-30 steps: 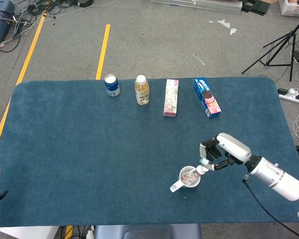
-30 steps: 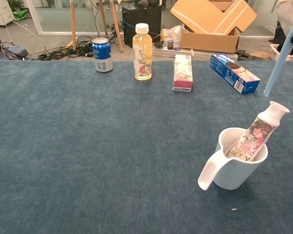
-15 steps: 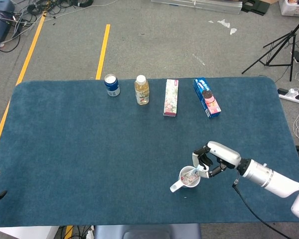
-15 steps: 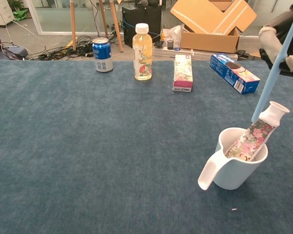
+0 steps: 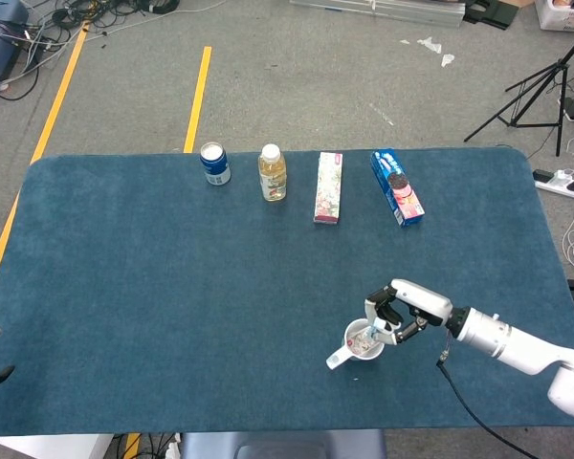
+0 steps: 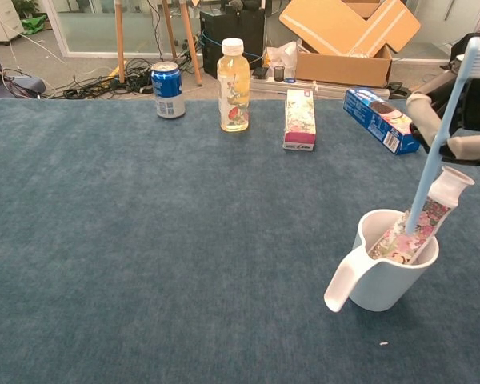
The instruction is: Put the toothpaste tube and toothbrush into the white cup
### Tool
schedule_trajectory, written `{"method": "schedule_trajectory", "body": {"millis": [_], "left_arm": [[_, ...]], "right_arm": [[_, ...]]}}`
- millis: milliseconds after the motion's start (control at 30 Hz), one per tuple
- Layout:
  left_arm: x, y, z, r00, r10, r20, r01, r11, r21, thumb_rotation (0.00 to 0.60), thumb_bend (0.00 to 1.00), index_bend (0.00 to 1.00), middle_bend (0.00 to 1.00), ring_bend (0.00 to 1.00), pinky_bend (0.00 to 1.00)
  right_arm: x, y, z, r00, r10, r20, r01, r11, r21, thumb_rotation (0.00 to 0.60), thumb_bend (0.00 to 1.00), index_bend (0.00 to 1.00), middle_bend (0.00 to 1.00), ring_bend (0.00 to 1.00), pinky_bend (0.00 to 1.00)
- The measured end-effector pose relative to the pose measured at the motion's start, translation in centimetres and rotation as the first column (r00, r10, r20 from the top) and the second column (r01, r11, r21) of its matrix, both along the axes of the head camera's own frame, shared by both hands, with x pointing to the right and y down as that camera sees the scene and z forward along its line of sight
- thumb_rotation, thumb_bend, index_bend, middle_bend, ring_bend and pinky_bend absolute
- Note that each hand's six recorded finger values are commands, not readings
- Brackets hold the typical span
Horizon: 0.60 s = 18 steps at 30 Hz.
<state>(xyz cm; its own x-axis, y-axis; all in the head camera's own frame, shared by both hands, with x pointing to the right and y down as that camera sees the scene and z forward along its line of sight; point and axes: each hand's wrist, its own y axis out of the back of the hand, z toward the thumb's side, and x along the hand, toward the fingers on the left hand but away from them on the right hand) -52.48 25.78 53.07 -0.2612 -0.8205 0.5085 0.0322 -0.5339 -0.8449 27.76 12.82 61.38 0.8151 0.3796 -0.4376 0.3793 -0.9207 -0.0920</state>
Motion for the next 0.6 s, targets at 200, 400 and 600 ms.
{"method": "schedule_trajectory", "body": {"millis": [200, 400, 600], "left_arm": [[0.0, 0.0, -0.1, 1.0, 0.001, -0.004, -0.001, 1.0, 0.002, 0.6, 0.0, 0.38, 0.14, 0.16, 0.18], [0.0, 0.0, -0.1, 1.0, 0.001, -0.005, -0.001, 1.0, 0.003, 0.6, 0.0, 0.39, 0.14, 0.16, 0.18], [0.0, 0.0, -0.1, 1.0, 0.001, -0.003, -0.001, 1.0, 0.001, 0.6, 0.0, 0.39, 0.14, 0.16, 0.18]], "right_arm": [[-0.3, 0.4, 0.9, 1.0, -0.021, -0.001, 0.021, 1.0, -0.018, 0.6, 0.25, 0.64, 0.78, 0.77, 0.79], [-0.5, 0.6, 1.3, 0.999, -0.037, -0.007, 0.036, 0.999, -0.027, 0.6, 0.25, 0.64, 0.78, 0.77, 0.79], [-0.3, 0.3, 1.2, 1.0, -0.029, -0.007, 0.028, 0.999, -0.023, 0.6, 0.24, 0.64, 0.78, 0.77, 0.79]]}}
